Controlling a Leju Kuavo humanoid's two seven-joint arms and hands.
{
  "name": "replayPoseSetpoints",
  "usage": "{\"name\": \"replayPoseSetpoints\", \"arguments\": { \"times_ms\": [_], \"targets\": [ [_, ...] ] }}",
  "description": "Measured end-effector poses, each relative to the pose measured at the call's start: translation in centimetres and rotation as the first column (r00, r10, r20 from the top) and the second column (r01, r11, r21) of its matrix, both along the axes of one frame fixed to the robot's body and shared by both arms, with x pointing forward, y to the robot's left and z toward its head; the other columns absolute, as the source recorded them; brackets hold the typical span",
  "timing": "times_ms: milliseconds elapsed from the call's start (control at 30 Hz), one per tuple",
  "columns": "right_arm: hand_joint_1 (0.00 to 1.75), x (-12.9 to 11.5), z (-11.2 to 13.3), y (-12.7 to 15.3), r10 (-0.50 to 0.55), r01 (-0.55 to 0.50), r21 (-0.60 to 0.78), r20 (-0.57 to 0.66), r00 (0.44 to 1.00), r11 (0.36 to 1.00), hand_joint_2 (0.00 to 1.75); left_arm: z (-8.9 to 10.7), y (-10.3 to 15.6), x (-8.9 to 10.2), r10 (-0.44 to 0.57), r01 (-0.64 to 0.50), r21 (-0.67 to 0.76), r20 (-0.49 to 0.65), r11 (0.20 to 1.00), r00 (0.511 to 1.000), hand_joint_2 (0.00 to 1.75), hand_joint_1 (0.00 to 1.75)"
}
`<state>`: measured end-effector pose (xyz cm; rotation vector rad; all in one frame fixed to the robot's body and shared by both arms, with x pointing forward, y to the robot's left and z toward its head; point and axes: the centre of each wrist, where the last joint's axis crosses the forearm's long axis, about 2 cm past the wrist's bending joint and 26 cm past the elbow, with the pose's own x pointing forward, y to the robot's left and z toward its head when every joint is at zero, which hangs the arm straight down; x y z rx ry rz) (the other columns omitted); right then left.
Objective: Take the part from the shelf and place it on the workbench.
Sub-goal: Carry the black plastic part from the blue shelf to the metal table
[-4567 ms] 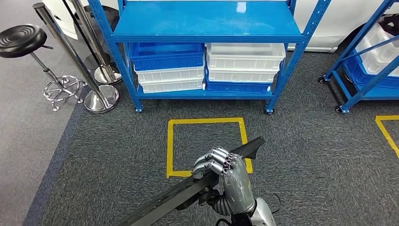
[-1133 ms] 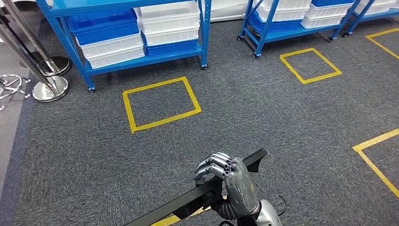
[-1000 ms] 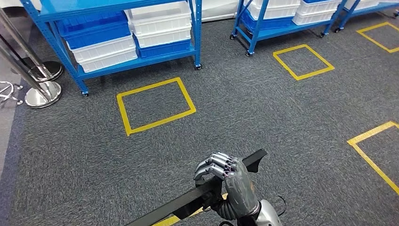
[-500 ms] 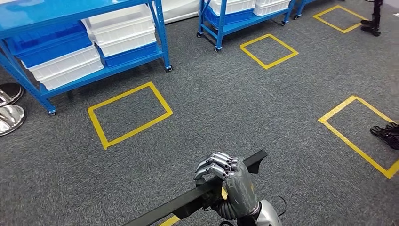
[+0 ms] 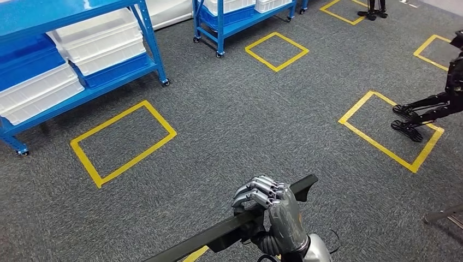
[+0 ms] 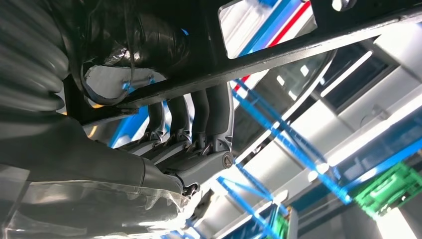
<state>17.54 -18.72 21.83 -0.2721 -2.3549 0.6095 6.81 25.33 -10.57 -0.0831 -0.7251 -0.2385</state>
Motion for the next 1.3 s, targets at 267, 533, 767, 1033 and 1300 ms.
{"name": "replayPoseSetpoints", "arguments": {
  "times_ms": [267,533,767,1033,1300],
  "targets": [
    [1.75,-0.19,0.24,-0.24,-0.015,0.015,0.009,0.006,1.000,1.000,1.75,-0.03,-0.02,-0.22,0.000,0.000,0.000,-0.005,1.000,1.000,0.00,0.00],
    [1.75,-0.34,0.29,-0.39,-0.024,0.024,0.007,0.004,1.000,1.000,1.75,-0.06,0.12,-0.36,0.006,-0.006,0.004,-0.007,1.000,1.000,0.00,0.00],
    [1.75,-0.42,0.38,-0.56,-0.033,0.033,0.009,0.007,0.999,0.999,1.75,-0.05,0.04,-0.33,0.006,-0.006,0.003,-0.006,1.000,1.000,0.00,0.00],
    [1.75,-0.39,0.50,-0.63,-0.030,0.030,0.001,0.008,1.000,1.000,1.75,-0.04,0.03,-0.25,0.007,-0.007,0.003,-0.005,1.000,1.000,0.00,0.00],
    [1.75,-0.38,0.69,-0.58,-0.029,0.029,0.002,0.011,1.000,1.000,1.75,-0.05,-0.03,-0.35,0.007,-0.007,0.002,-0.008,1.000,1.000,0.00,0.00]
  ]
}}
